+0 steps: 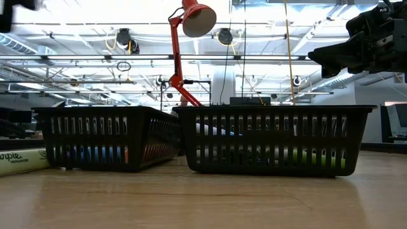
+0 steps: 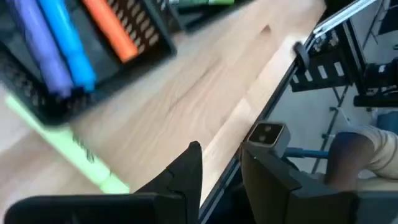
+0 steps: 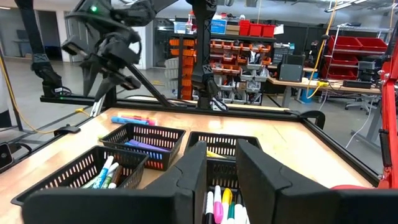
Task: Pick & Place Markers
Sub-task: Put the light green highlighter into the bottom left black bin
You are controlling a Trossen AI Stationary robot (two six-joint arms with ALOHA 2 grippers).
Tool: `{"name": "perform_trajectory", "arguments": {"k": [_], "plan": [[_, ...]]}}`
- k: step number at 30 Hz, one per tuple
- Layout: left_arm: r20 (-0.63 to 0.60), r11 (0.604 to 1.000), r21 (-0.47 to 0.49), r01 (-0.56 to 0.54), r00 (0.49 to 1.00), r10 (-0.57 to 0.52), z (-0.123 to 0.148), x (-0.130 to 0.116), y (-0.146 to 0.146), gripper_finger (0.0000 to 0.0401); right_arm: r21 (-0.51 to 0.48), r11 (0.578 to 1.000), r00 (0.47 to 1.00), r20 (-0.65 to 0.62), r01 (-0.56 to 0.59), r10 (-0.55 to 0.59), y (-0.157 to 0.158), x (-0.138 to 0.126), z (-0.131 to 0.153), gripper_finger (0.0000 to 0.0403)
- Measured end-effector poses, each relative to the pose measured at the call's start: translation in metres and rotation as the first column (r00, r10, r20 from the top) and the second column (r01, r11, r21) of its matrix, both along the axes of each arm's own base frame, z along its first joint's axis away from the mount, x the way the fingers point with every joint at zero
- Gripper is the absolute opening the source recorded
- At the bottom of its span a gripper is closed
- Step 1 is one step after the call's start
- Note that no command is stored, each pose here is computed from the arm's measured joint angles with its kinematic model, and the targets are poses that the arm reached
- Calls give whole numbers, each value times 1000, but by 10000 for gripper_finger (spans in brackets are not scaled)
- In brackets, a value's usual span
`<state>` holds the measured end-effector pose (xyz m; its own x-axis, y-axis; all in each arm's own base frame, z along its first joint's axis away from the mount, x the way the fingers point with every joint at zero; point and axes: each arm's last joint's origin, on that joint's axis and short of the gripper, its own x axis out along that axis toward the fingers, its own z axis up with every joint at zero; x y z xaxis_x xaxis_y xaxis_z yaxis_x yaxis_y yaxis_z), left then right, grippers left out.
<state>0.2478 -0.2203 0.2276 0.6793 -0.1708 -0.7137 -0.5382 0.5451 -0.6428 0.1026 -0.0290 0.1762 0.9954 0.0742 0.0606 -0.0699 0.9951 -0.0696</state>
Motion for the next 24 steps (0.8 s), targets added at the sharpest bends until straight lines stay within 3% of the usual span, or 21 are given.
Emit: {"name": "perform_trajectory", "arguments": {"k": [7, 15, 20, 24], "plan": [[-110, 998, -53, -26, 994, 20, -27, -12, -25, 113, 0, 1000, 1000, 0, 0, 0, 0, 0, 0, 77], [-202, 997, -44, -60, 978, 50, -49, -3, -22, 113, 0, 1000, 1000, 0, 0, 0, 0, 0, 0, 77], [-356, 998, -43, -52, 934, 33, -64, 2, -12, 113, 0, 1000, 1000, 0, 0, 0, 0, 0, 0, 77], [-447, 995, -2, -99, 890, 88, -69, 1, -1, 113, 0, 1000, 1000, 0, 0, 0, 0, 0, 0, 77]]}}
